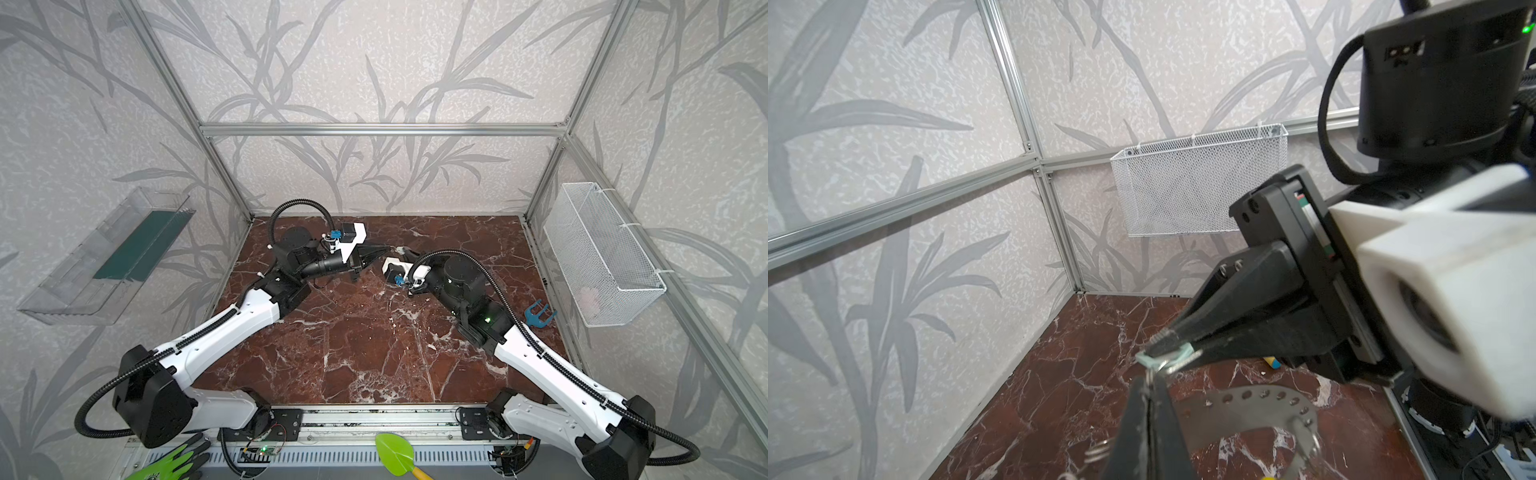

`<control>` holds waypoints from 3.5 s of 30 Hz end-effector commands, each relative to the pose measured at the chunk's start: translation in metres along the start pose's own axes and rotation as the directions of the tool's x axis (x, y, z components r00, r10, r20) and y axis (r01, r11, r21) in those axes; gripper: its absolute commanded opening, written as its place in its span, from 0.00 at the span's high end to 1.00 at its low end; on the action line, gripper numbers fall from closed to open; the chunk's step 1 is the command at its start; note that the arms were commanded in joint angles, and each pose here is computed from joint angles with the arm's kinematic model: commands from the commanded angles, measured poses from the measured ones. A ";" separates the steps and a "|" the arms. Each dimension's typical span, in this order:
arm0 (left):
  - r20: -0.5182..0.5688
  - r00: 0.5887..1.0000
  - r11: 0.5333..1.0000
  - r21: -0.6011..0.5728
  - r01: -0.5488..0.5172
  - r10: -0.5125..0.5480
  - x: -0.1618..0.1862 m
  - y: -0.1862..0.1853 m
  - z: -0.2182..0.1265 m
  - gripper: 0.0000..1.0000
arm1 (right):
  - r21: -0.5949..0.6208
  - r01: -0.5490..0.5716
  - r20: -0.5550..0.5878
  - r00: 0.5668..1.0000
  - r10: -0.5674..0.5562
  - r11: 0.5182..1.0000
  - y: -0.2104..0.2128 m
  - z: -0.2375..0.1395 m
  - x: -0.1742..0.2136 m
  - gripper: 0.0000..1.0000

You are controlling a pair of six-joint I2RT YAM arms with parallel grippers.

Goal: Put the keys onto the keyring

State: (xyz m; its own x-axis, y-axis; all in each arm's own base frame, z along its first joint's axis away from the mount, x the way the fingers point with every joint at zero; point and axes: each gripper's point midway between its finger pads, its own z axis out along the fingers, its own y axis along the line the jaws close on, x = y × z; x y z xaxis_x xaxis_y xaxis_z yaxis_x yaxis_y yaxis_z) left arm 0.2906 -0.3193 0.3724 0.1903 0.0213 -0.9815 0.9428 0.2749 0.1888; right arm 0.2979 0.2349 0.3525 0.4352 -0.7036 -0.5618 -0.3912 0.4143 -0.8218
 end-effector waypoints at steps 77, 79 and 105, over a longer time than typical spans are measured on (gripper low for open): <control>0.292 0.938 0.981 0.096 0.166 -0.188 -0.053 0.022 -0.006 1.00 | -0.275 -0.512 0.365 0.727 0.581 0.814 -0.027 -0.030 -0.028 0.68; 0.287 0.941 0.982 0.114 0.153 -0.180 -0.053 0.019 -0.005 1.00 | -0.333 -0.526 0.371 0.689 0.622 0.782 -0.030 -0.027 -0.038 0.72; 0.241 0.959 0.974 0.202 0.104 -0.152 -0.046 0.003 -0.002 1.00 | -0.510 -0.574 0.317 0.567 0.760 0.641 -0.033 -0.002 -0.055 0.82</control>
State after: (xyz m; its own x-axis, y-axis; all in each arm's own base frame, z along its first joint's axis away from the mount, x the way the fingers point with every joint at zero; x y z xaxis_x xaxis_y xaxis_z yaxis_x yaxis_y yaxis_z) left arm 0.2902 -0.3176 0.4064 0.0585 -0.2429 -0.9683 0.9945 0.0984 0.0354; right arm 0.2881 0.2592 0.3889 0.1671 0.0606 -0.9841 -0.9125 0.3875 -0.1310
